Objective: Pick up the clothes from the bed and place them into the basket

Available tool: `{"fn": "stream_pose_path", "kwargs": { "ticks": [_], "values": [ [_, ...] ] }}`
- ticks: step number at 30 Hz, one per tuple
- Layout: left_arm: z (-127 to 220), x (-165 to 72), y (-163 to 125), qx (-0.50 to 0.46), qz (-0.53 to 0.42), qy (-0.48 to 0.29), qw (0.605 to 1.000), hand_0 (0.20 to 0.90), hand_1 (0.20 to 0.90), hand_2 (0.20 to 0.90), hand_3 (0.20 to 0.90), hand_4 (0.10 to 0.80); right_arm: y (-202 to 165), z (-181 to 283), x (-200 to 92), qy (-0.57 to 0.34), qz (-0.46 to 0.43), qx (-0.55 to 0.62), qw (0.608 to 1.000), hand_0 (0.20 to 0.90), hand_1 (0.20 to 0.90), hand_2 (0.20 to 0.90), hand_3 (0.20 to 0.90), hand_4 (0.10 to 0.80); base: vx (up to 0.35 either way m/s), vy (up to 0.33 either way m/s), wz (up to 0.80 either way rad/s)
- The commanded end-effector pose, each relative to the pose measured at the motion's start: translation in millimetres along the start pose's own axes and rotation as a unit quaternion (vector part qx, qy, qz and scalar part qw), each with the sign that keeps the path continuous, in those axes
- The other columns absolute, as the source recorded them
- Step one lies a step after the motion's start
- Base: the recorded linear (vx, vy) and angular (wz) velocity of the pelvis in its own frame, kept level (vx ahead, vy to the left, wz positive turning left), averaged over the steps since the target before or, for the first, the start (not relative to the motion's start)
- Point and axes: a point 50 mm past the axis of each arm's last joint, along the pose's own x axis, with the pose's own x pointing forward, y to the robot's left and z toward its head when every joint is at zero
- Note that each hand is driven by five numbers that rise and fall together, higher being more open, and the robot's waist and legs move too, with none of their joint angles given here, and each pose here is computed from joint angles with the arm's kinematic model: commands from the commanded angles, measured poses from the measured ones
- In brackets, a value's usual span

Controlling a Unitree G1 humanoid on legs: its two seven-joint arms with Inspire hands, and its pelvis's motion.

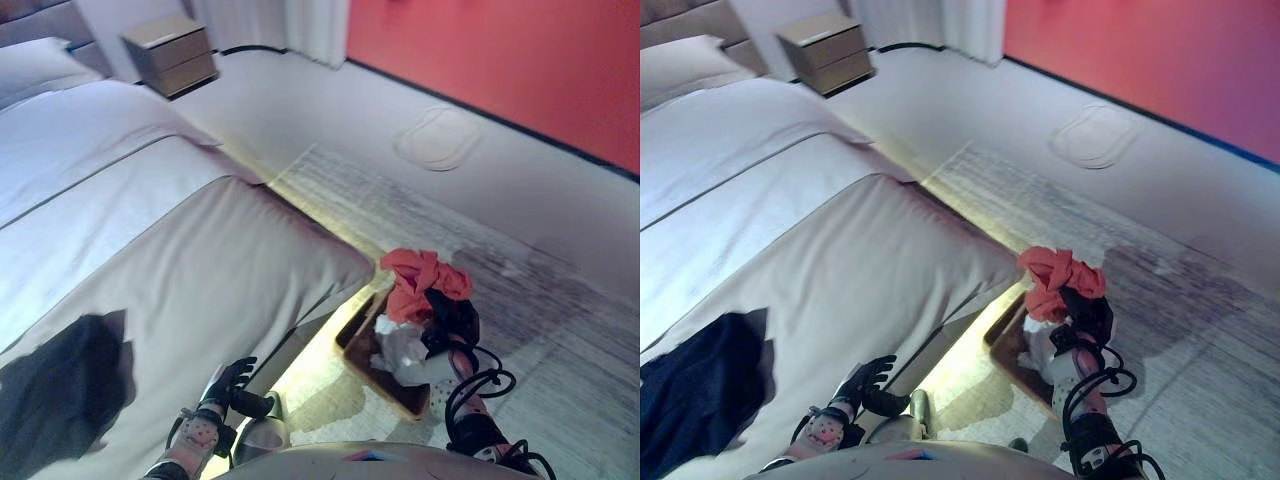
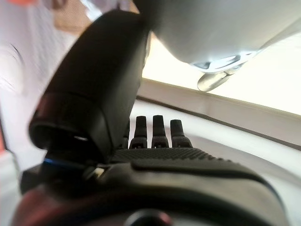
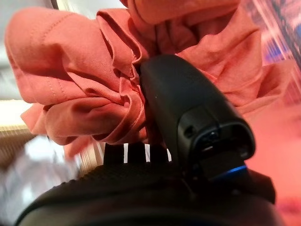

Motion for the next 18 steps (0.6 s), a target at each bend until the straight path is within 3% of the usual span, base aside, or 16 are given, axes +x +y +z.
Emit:
{"fn": "stream_pose_path", "kwargs": {
  "ticks": [1,4,8,18],
  "values": [
    [27,7,7,-0.005,0.021,-0.066,0.998,0.9,0.9,0.9,0.9,0.8,22,47,15,-0.086,0.054,0.009,0.995,0.3,0.3,0.3,0.2,0.1,-0.04,-0.012,-0.32],
    [15,3,5,-0.023,0.029,-0.058,0.998,0.9,0.9,0.9,0.9,0.8,22,44,20,-0.077,0.047,-0.014,0.996,0.3,0.3,0.3,0.2,0.1,0.056,0.034,-0.22],
    [2,-1,3,-0.005,0.02,-0.035,0.999,0.9,0.9,0.9,0.9,0.8,16,37,24,-0.059,0.027,-0.034,0.997,0.3,0.3,0.3,0.2,0.1,0.068,0.062,-0.75],
    [-12,-7,4,0.007,0.018,-0.015,1.0,0.9,0.9,0.9,0.9,0.8,-1,36,32,-0.044,0.0,-0.07,0.997,0.3,0.3,0.3,0.2,0.1,0.082,0.02,0.12]
  ]
}}
